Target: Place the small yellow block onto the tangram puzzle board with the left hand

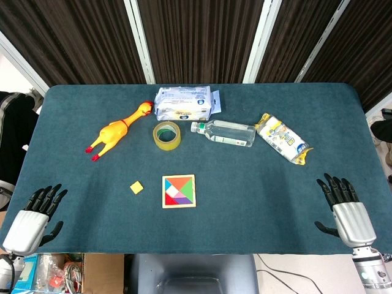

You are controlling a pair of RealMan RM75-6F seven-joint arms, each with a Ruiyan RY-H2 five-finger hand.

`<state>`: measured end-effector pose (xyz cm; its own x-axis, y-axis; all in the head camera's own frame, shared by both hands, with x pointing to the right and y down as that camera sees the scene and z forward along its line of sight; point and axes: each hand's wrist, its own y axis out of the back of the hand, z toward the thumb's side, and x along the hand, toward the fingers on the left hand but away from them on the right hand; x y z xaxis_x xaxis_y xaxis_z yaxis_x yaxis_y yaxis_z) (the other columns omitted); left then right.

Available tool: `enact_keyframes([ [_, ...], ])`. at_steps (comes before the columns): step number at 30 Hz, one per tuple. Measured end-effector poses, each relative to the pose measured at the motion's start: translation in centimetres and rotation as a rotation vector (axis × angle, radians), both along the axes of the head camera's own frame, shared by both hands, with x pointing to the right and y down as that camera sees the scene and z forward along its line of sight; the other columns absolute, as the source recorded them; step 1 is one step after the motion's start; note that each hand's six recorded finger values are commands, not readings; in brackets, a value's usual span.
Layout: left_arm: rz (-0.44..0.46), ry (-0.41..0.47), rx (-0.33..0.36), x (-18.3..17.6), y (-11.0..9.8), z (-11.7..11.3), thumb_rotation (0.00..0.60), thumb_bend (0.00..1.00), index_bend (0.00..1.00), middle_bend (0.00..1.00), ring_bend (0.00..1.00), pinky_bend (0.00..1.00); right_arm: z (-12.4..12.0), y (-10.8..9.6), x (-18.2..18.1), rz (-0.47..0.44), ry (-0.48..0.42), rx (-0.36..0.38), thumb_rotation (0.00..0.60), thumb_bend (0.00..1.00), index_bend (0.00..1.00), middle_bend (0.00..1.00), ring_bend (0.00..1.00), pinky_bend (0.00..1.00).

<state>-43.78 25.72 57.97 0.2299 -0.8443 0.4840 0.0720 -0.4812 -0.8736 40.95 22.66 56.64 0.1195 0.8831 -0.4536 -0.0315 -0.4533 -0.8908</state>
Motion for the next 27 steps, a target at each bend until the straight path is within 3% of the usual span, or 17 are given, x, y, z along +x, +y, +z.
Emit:
enact_keyframes([
  [5, -0.006, -0.015, -0.016, 0.1, 0.2, 0.8, 0.600, 0.37, 0.00, 0.00, 0.00, 0.12, 0.1, 0.2, -0.1, -0.008, 0.005, -0.005, 0.600, 0.18, 0.00, 0.00, 0.00, 0.00],
  [7, -0.007, -0.013, -0.015, 0.4, 0.1, 1.3, 0.600, 0.37, 0.00, 0.03, 0.02, 0.19, 0.1, 0.2, 0.0, -0.006, 0.003, -0.008, 0.600, 0.18, 0.00, 0.00, 0.00, 0.00],
  [8, -0.003, -0.013, -0.011, 0.5, 0.0, 1.5, 0.600, 0.37, 0.00, 0.10, 0.10, 0.30, 0.1, 0.2, 0.0, -0.005, 0.002, -0.007, 0.600, 0.18, 0.00, 0.00, 0.00, 0.00],
  [9, 0.002, -0.013, -0.004, 0.6, -0.1, 1.8, 0.600, 0.37, 0.00, 0.26, 0.25, 0.47, 0.1, 0.2, 0.0, -0.005, 0.003, -0.006, 0.600, 0.18, 0.00, 0.00, 0.00, 0.00],
  [11, 0.022, -0.016, 0.019, 1.0, -0.5, 2.4, 0.600, 0.37, 0.01, 0.65, 0.63, 0.80, 0.0, 0.2, 0.0, -0.004, 0.000, -0.008, 0.600, 0.18, 0.00, 0.00, 0.00, 0.00],
  [12, 0.033, -0.019, 0.029, 1.2, -0.7, 2.7, 0.600, 0.38, 0.03, 0.81, 0.79, 0.90, 0.0, 0.2, 0.0, -0.003, -0.004, -0.009, 0.600, 0.18, 0.00, 0.00, 0.00, 0.00],
  [14, 0.049, -0.026, 0.053, 1.9, -1.2, 3.8, 0.600, 0.38, 0.10, 0.98, 0.97, 1.00, 0.0, 0.2, 0.0, -0.004, -0.006, -0.008, 0.600, 0.18, 0.00, 0.00, 0.00, 0.00],
  [17, 0.040, -0.020, 0.046, 3.3, -1.7, 5.7, 0.600, 0.38, 0.17, 1.00, 1.00, 1.00, 0.2, 0.2, -0.3, -0.009, -0.005, -0.012, 0.600, 0.18, 0.00, 0.00, 0.00, 0.00],
  [21, 0.049, -0.051, -0.016, 4.6, -2.3, 8.1, 0.600, 0.38, 0.26, 1.00, 1.00, 1.00, 0.4, 0.2, -0.5, -0.017, -0.008, -0.024, 0.600, 0.18, 0.00, 0.00, 0.00, 0.00],
  [27, 0.078, -0.118, -0.093, 6.5, -4.1, 11.3, 0.600, 0.38, 0.30, 1.00, 1.00, 1.00, 0.5, 0.3, -0.4, -0.018, -0.011, -0.035, 0.600, 0.18, 0.00, 0.00, 0.00, 0.00],
])
